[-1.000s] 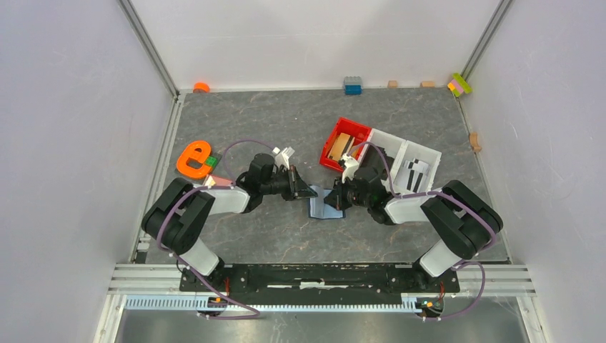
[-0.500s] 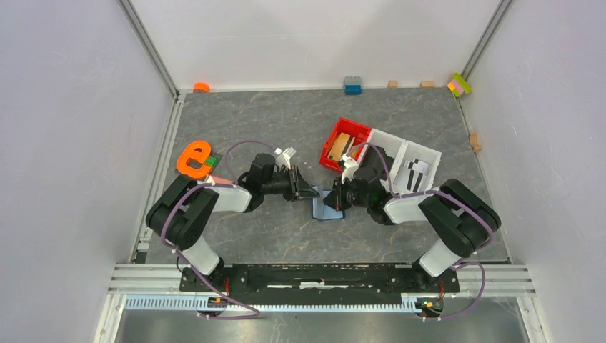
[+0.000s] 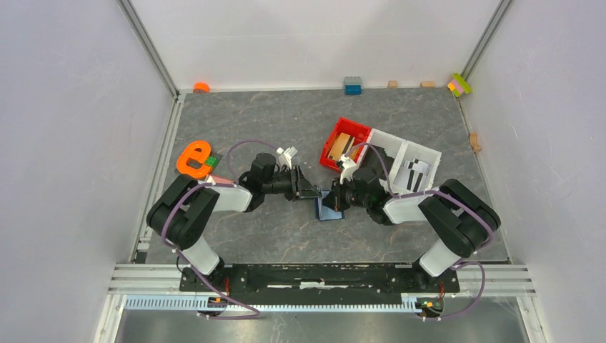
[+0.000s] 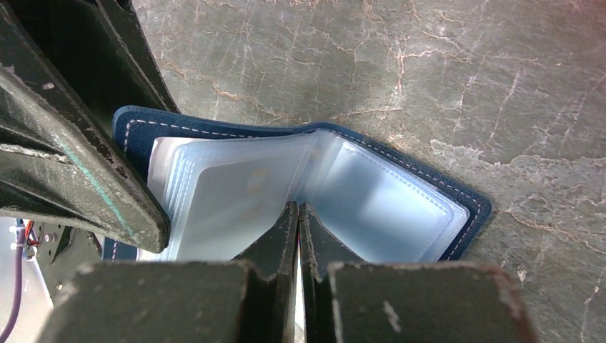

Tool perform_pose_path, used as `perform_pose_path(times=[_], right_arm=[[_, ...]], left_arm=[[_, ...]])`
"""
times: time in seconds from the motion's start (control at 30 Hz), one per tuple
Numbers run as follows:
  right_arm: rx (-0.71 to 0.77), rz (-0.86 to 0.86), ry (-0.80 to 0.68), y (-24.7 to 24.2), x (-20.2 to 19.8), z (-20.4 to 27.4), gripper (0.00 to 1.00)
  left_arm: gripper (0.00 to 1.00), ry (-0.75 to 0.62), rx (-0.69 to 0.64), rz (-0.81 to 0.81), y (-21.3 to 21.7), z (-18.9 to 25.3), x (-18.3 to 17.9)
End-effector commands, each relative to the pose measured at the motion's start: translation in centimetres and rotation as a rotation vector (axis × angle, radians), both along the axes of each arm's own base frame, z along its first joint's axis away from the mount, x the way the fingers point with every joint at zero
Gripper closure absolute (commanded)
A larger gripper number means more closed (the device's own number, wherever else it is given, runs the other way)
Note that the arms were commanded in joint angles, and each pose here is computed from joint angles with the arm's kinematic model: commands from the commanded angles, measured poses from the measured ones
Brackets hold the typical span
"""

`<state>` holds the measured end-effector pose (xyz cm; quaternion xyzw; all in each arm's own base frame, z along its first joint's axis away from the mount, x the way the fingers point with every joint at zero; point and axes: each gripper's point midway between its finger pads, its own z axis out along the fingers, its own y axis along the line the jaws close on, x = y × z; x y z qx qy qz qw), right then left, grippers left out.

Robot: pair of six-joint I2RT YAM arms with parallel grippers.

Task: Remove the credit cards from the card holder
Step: Remove the credit card from the card holder.

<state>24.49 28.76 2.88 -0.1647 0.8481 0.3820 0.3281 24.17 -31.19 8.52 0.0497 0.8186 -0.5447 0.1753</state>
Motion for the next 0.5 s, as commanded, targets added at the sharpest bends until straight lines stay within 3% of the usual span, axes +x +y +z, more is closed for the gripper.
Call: perform_pose_path(times=[0.0,0.33,0.47], right_arm=[[0.043,0.025,-0.041,1.3,0.7,1.6,0.94],[0.031,0.017,-0.05,1.1,0.8,1.7,0.94],[0.031,0.016,-0.051,1.0,0.9,1.7,0.93]], left_arm=[[0.63,-0.045,-0.042,-0.017,-0.9,1.9,0.8],[0.67,-0.024,0.063,0.01,-0.2,0.0,1.3],[0.78,-0.026,0.079,0.012,-0.1,-0.2,1.4]])
